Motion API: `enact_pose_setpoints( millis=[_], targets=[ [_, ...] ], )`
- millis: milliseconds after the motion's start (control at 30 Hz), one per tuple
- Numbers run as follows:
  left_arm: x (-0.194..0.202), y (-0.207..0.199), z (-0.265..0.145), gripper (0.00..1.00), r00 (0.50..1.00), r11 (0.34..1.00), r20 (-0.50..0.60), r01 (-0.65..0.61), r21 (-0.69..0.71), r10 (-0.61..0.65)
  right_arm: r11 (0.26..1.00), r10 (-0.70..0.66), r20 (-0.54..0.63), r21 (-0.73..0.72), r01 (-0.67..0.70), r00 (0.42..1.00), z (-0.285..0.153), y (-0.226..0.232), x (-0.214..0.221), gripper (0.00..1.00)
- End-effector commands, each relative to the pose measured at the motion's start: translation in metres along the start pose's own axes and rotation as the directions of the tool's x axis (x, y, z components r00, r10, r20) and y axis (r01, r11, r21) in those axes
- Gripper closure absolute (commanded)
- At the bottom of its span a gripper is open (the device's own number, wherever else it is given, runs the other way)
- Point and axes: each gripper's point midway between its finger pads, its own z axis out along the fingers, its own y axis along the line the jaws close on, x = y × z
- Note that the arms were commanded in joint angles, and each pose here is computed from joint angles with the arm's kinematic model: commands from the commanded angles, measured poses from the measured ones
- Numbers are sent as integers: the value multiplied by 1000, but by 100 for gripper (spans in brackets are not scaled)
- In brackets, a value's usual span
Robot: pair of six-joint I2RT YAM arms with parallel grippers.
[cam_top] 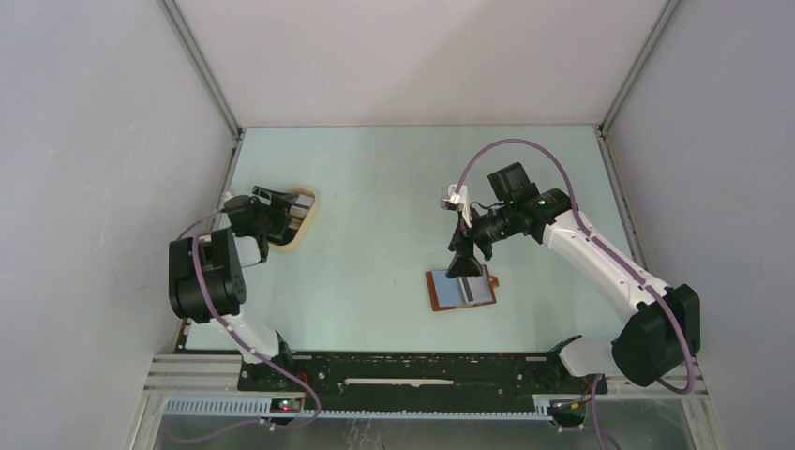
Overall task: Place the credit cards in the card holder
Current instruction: Move the storage box to the center of the board.
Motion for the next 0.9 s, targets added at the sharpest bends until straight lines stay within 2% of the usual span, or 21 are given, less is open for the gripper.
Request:
enact_pose_setpoints(
  millis=[0,200,367,867],
  targets=[
    [-8,-25,7,18,1000,998,-3,-30,56,31,1000,-27,21,-6,27,999,-4,4,-5,15],
    [-9,-26,5,28,999,998,4,-38,54,38,1000,-29,23,-6,29,999,-5,4,-6,15],
    [-14,-42,-5,29,996,989,50,-77,127,71,1000,-30,24,-7,30,999,-5,5,-6,15],
    [-14,-45,-8,35,995,985,56,-92,147,85,999,-33,23,-4,33,999,-6,5,-7,15]
  ],
)
